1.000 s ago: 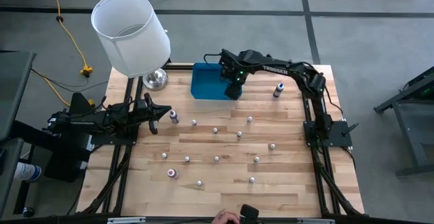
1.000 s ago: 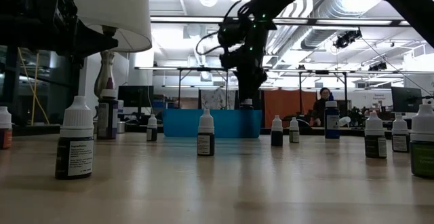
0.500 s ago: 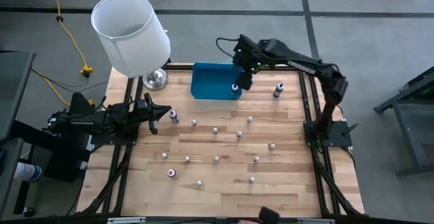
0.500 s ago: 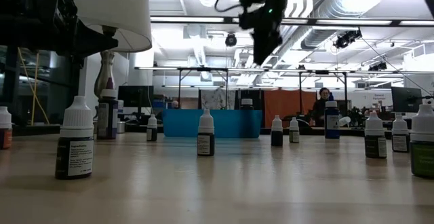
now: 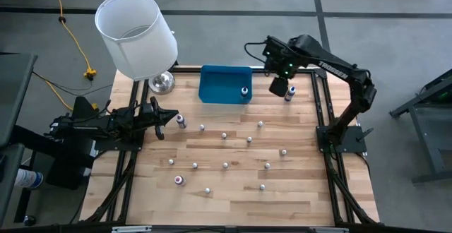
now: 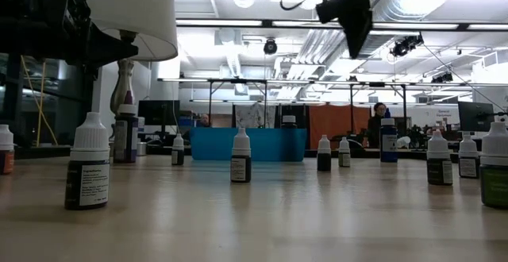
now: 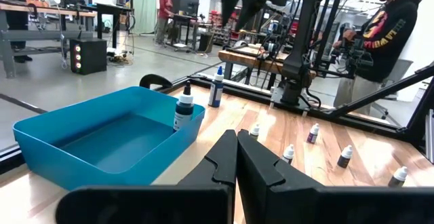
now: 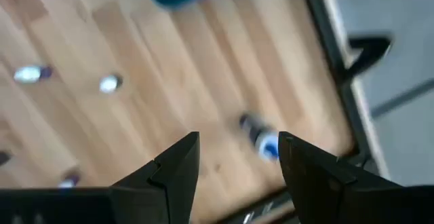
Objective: Pick & Place food coloring
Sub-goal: Put the large blue food coloring bottle into the blue bin
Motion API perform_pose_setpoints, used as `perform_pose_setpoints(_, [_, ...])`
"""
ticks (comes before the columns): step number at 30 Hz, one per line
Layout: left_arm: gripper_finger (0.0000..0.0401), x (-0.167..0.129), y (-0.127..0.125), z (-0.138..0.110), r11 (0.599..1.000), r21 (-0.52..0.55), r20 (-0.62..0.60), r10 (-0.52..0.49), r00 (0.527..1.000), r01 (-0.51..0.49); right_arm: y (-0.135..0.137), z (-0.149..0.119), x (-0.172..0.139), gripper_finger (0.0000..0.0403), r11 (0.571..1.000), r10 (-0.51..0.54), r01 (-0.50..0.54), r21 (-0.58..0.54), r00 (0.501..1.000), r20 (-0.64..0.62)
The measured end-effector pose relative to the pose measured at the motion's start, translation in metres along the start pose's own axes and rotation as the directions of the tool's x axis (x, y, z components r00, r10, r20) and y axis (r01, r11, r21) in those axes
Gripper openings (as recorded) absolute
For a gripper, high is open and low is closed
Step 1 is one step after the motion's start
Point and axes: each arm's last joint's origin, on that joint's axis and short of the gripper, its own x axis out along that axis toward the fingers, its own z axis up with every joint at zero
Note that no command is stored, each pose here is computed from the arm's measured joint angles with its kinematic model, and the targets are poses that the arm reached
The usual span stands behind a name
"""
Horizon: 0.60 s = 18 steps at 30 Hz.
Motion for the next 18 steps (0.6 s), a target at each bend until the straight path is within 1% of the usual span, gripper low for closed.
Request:
perform_pose_setpoints(3, [0.0000,0.000,0.000,0.000,1.000,0.000,0.000,0.000,1.000,0.000,0.000,-0.008,-0.001,0.0191,0.998,0.022,-0.022,0.052,1.000,-0.012])
perform_pose_setpoints(5, [0.0000,0.000,0.000,0.000,1.000,0.000,0.000,0.000,1.000,0.000,0.002,-0.018,0.004,0.0191,0.995,0.068,-0.068,0.076,0.998,0.000])
perform_pose_setpoints(7, [0.0000,0.000,0.000,0.000,1.000,0.000,0.000,0.000,1.000,0.000,0.005,-0.033,0.013,0.0191,0.990,0.097,-0.094,0.101,0.995,-0.021])
perform_pose_setpoints(9, [0.0000,0.000,0.000,0.000,1.000,0.000,0.000,-0.002,1.000,0.002,0.007,-0.049,0.026,0.0191,0.984,0.102,-0.096,0.152,0.994,-0.036])
perform_pose_setpoints(14, [0.0000,0.000,0.000,0.000,1.000,0.000,0.000,-0.003,1.000,0.003,0.013,-0.088,0.051,0.0191,0.945,0.131,-0.131,0.299,0.991,0.019])
perform_pose_setpoints(18, [0.0000,0.000,0.000,0.000,1.000,0.000,0.000,-0.003,1.000,0.003,0.015,-0.109,0.066,0.0191,0.920,0.117,-0.122,0.372,0.992,0.037])
